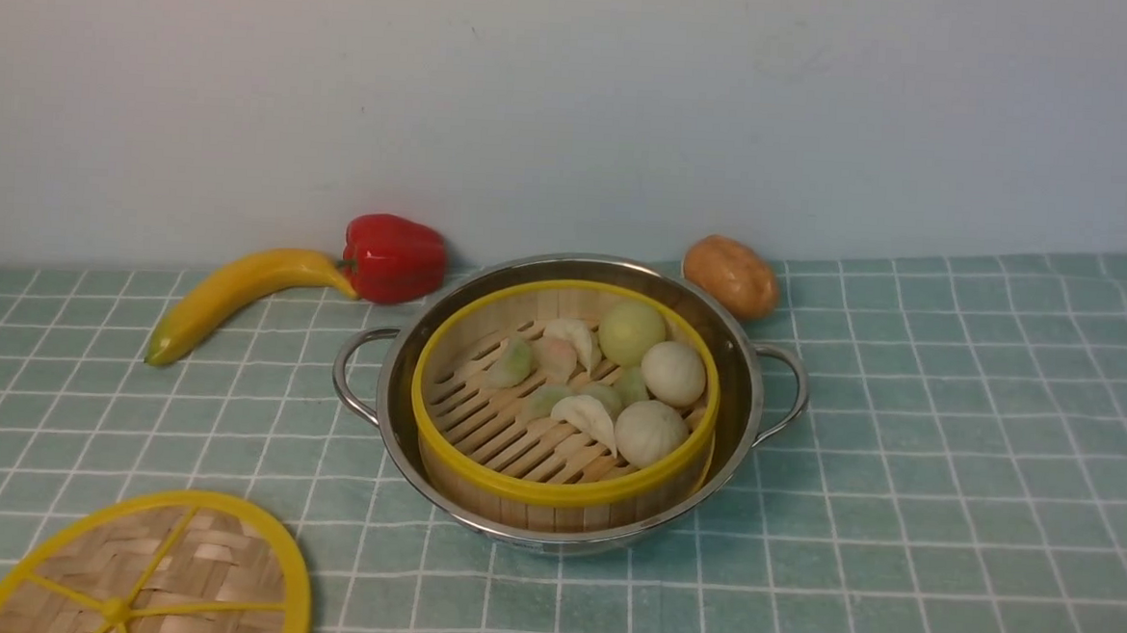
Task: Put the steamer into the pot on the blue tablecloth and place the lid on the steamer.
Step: 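Grasp the bamboo steamer lid lying on the table by its centre knob, then place the yellow bamboo steamer lid onto the steamer in the pot with the left gripper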
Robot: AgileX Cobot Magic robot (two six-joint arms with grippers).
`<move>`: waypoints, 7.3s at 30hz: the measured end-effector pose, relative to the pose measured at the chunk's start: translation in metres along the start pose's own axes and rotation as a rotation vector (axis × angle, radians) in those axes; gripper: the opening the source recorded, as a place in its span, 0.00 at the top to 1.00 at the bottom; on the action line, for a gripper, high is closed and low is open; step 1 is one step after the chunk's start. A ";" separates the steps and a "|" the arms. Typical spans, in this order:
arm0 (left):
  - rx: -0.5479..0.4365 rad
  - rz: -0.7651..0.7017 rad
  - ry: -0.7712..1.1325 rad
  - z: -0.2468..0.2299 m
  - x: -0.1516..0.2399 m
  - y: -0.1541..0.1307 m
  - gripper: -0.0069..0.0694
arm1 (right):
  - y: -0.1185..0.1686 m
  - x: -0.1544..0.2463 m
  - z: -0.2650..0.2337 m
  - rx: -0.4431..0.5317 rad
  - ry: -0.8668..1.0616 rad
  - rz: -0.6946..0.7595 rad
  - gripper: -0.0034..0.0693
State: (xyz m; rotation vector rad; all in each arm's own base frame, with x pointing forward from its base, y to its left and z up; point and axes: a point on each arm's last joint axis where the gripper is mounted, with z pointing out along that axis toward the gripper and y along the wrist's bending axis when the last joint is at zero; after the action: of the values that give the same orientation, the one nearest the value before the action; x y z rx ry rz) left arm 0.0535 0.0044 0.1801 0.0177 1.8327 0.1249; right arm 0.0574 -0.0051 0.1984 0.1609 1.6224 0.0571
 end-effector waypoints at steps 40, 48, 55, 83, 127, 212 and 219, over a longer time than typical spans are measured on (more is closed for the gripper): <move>0.000 0.000 0.000 0.000 0.000 0.000 0.59 | 0.004 0.013 -0.001 -0.055 0.131 -0.079 0.62; 0.000 0.000 0.000 0.000 0.000 0.000 0.59 | 0.004 0.013 -0.001 -0.051 0.132 -0.015 0.62; 0.000 0.000 0.000 0.000 0.000 0.000 0.59 | 0.004 0.013 -0.001 -0.051 0.132 -0.013 0.62; 0.094 -0.564 -0.239 -0.003 -0.023 -0.002 0.59 | 0.004 0.013 -0.001 -0.051 0.132 -0.013 0.62; 0.008 -0.154 1.381 0.196 -0.080 0.007 0.59 | 0.004 0.012 -0.001 -0.051 0.129 -0.013 0.62; 0.547 0.480 0.822 0.251 -0.231 -0.169 0.75 | 0.004 0.012 -0.001 -0.051 0.129 -0.013 0.62; 0.568 0.588 0.845 0.273 -0.207 -0.209 0.75 | 0.004 0.012 -0.001 -0.051 0.129 -0.013 0.62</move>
State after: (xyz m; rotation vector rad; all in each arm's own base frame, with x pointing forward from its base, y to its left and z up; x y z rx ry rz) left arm 0.3825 -0.1987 0.2892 1.0421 2.5944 0.0117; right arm 0.0557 0.0011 0.1870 0.1091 1.7484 0.1010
